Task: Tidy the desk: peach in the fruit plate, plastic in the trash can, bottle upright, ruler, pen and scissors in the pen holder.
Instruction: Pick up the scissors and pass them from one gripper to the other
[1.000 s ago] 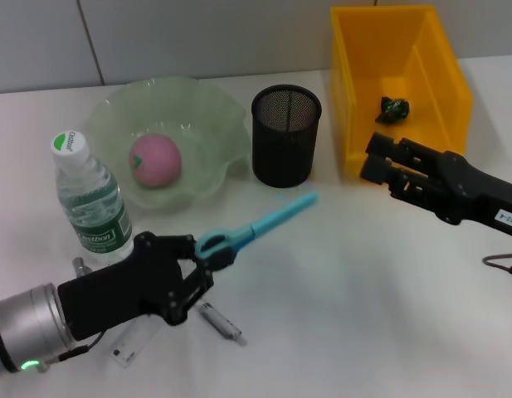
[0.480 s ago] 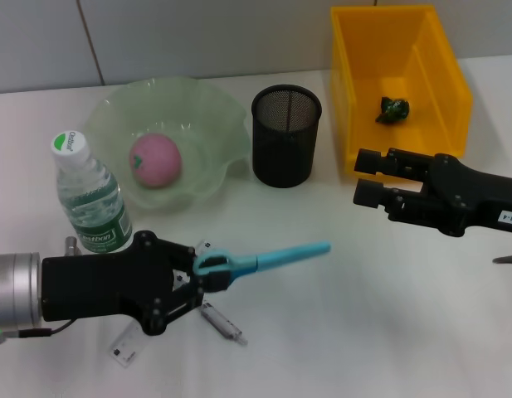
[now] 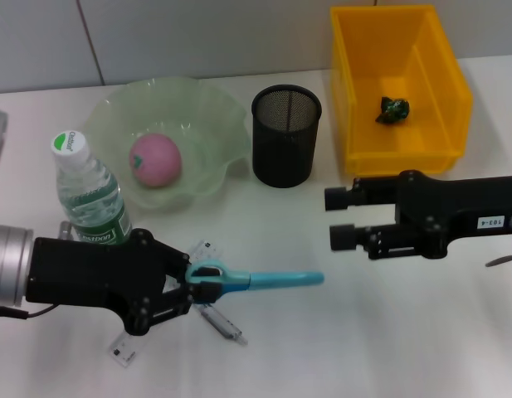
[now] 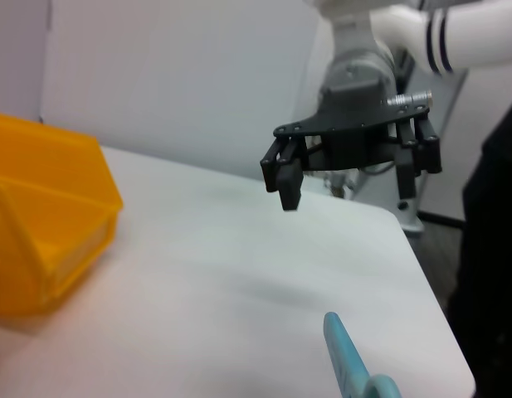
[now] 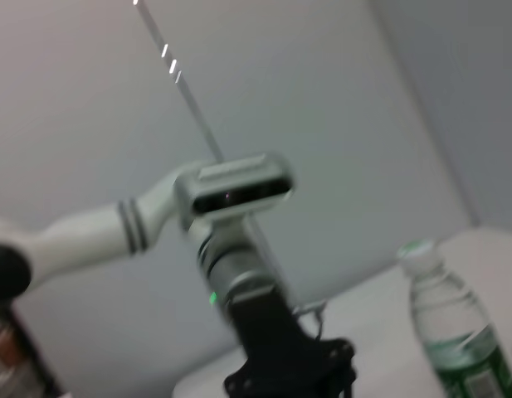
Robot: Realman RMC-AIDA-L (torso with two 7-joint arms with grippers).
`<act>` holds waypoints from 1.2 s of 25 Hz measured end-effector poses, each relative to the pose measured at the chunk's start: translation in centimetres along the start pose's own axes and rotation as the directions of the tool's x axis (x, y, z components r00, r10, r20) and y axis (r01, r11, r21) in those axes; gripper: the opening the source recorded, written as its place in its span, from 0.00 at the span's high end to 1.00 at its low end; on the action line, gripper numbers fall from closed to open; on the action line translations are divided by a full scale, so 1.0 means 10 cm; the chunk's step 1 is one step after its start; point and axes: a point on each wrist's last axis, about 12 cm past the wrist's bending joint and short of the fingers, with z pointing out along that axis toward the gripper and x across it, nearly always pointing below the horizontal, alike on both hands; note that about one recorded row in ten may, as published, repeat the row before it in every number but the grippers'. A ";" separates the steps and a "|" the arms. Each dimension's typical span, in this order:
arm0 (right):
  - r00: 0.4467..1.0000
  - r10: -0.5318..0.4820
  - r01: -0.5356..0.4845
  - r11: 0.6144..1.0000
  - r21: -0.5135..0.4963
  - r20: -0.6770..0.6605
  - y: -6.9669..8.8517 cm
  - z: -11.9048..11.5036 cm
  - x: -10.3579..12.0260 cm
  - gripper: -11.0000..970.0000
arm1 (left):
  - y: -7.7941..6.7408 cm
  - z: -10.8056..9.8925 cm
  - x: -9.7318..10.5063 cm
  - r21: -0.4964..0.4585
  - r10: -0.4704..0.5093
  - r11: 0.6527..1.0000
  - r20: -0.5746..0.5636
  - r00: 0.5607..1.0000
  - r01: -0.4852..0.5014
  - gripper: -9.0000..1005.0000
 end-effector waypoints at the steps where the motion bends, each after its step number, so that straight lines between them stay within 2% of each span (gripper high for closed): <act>1: 1.000 -0.004 0.004 1.000 -0.008 -0.019 -0.01 0.01 -0.03 0.31 | 0.01 0.01 -0.01 0.011 -0.002 1.000 -0.018 1.000 0.002 0.87; 7: 0.976 -0.052 0.040 0.998 -0.057 -0.214 -0.07 0.15 -0.35 0.31 | 0.06 0.09 -0.10 0.056 -0.014 0.998 -0.109 0.994 0.020 0.86; 11: 0.923 -0.099 0.068 0.993 -0.094 -0.372 -0.13 0.32 -0.61 0.31 | 0.08 0.14 -0.15 0.071 -0.016 0.997 -0.133 0.991 0.026 0.86; 14: 0.898 -0.117 0.075 0.991 -0.114 -0.423 -0.15 0.40 -0.69 0.32 | 0.09 0.15 -0.17 0.076 -0.022 0.997 -0.138 0.990 0.032 0.85; 16: 0.857 -0.151 0.089 0.985 -0.146 -0.492 -0.15 0.52 -0.78 0.32 | 0.10 0.17 -0.18 0.080 -0.025 0.996 -0.143 0.989 0.037 0.85; 19: 0.834 -0.175 0.100 0.980 -0.169 -0.524 -0.15 0.59 -0.83 0.33 | 0.10 0.18 -0.18 0.085 -0.030 0.995 -0.146 0.989 0.043 0.85; 26: 0.739 -0.270 0.132 0.956 -0.260 -0.618 -0.11 0.93 -0.93 0.34 | 0.14 0.26 -0.20 0.114 -0.040 0.992 -0.159 0.986 0.058 0.84; 30: 0.717 -0.293 0.138 0.949 -0.283 -0.633 -0.09 1.05 -0.92 0.35 | 0.14 0.26 -0.20 0.115 -0.039 0.992 -0.159 0.986 0.058 0.84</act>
